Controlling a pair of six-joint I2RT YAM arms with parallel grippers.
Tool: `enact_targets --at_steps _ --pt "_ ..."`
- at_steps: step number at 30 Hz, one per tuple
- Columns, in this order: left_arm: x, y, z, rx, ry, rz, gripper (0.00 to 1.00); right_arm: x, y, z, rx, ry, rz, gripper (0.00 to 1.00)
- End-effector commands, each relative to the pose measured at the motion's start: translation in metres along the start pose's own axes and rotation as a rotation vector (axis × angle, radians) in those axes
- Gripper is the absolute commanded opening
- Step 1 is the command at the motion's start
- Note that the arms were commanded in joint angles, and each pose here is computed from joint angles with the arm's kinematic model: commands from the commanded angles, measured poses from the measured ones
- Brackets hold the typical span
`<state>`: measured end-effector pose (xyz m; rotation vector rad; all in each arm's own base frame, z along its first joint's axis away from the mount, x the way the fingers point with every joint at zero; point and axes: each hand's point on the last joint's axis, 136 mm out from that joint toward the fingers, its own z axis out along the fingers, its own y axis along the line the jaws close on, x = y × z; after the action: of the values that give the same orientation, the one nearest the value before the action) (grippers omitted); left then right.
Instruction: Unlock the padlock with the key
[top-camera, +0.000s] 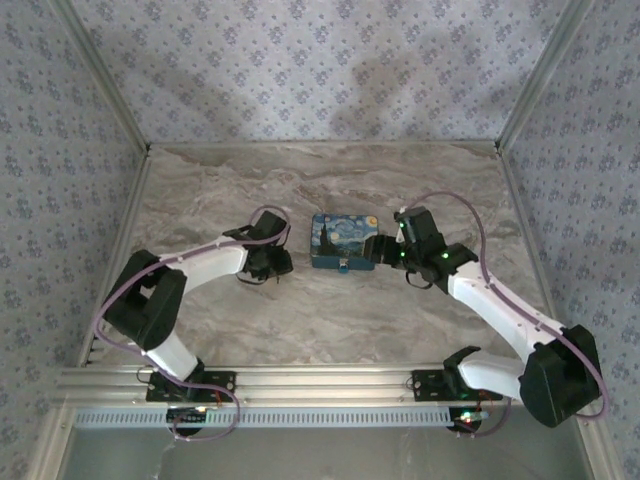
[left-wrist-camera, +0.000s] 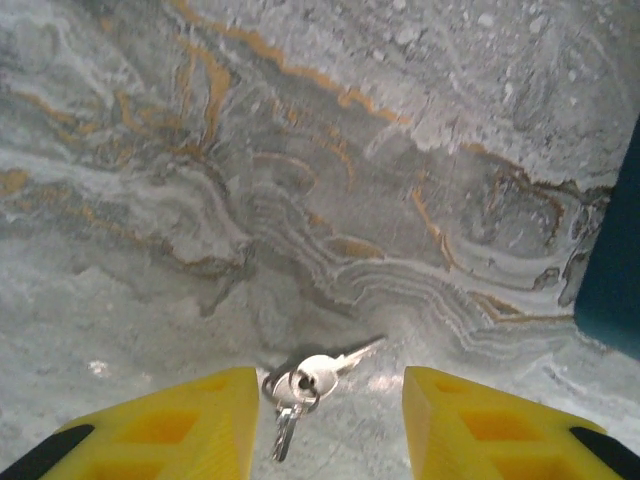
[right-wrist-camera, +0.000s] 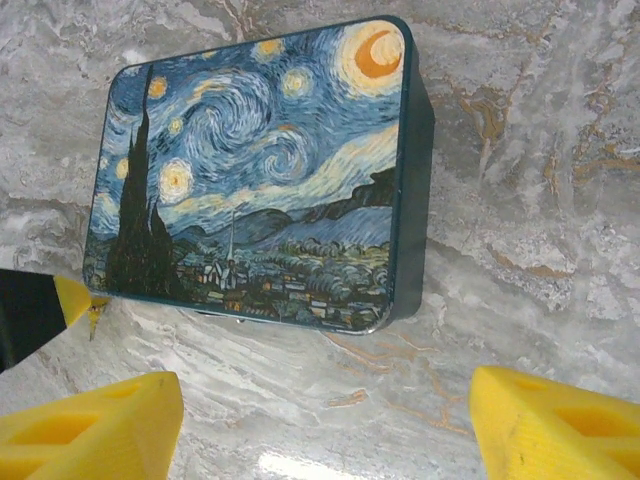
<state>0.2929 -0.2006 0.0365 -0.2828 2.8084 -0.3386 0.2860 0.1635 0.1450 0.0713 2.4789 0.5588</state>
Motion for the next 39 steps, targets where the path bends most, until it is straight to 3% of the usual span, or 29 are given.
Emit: enact_targets --at_steps 1,11,17,28,35,39 --pt "0.002 0.007 0.003 -0.082 0.008 0.019 0.38 0.005 -0.01 -0.004 0.027 0.001 0.026 0.77" --pt "0.013 0.019 0.018 -0.186 0.048 0.052 0.23 0.006 -0.014 -0.004 0.022 0.004 0.043 0.77" --pt "0.017 0.02 0.022 -0.194 0.068 0.074 0.0 0.006 -0.018 -0.002 0.024 0.0 0.058 0.77" --pt "-0.002 -0.007 -0.017 -0.066 -0.014 0.096 0.0 0.006 -0.015 -0.007 -0.013 -0.02 0.072 0.77" --pt "-0.019 -0.033 -0.064 0.063 -0.091 0.127 0.0 0.002 0.014 -0.021 -0.142 -0.056 0.027 0.77" --pt "-0.023 -0.052 -0.089 0.167 -0.116 0.137 0.0 0.001 0.043 -0.027 -0.263 -0.064 -0.018 0.7"
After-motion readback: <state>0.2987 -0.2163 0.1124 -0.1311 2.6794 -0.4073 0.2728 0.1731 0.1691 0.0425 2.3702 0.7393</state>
